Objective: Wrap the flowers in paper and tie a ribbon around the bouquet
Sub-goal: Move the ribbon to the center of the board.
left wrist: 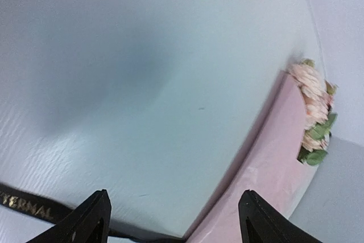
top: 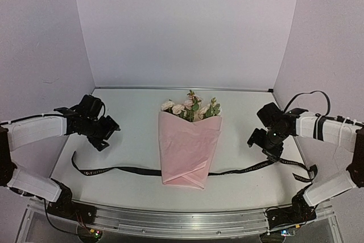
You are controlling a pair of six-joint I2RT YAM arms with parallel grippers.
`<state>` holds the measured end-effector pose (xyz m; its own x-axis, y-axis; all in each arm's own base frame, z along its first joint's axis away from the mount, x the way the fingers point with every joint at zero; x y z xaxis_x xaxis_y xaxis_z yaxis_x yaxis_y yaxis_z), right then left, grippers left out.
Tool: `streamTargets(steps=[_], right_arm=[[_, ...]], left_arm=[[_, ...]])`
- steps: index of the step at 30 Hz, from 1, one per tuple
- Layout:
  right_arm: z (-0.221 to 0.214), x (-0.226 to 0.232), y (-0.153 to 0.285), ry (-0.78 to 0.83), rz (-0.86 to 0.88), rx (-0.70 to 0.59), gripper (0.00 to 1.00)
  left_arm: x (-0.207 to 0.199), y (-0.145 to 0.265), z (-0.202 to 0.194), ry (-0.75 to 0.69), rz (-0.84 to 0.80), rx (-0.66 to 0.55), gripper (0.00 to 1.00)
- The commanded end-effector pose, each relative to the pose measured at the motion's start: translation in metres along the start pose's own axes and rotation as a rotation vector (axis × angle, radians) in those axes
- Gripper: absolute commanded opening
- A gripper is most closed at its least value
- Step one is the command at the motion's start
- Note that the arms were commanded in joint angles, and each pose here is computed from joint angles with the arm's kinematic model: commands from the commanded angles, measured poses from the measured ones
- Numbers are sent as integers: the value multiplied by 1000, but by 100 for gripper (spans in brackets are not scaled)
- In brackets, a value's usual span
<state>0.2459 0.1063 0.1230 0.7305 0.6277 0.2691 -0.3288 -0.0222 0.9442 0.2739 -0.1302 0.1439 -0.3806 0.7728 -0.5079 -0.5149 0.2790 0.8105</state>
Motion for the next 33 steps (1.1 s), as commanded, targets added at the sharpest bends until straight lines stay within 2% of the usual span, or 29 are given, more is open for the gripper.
streamTargets(steps=[1, 6, 11, 17, 22, 28, 31, 33], right_arm=[[8, -39, -1, -94, -49, -69, 90], [13, -68, -7, -142, -92, -83, 89], [18, -87, -12, -182, -124, -95, 90], [23, -96, -18, -210, -157, -101, 92], [30, -93, -24, -244, -125, -106, 94], [40, -84, -42, -281, -84, -109, 90], [47, -78, -55, -303, -54, -113, 84], [50, -75, -62, -316, -45, -109, 76]], left_arm=[[64, 19, -24, 206, 272, -10, 80], [91, 27, -41, 303, 333, 0, 80], [96, 17, -58, 356, 326, 76, 80], [86, -5, -77, 356, 303, 185, 81], [83, -19, -79, 336, 313, 193, 80], [80, -37, -71, 298, 329, 158, 67], [84, -49, -69, 279, 335, 163, 50], [86, -56, -67, 267, 342, 159, 36]])
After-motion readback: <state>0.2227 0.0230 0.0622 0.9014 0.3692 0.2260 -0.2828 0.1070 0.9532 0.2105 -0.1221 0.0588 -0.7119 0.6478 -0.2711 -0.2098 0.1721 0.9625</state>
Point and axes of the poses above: each gripper's point midway between its finger pads, its own y axis back along the fingers, its own x axis along the line the jaws close on, z = x × y, the point moved 5 cm from there along y, back along the fingers, and after that the axes turned 15 degrees about -y, right-handed, at the moved point
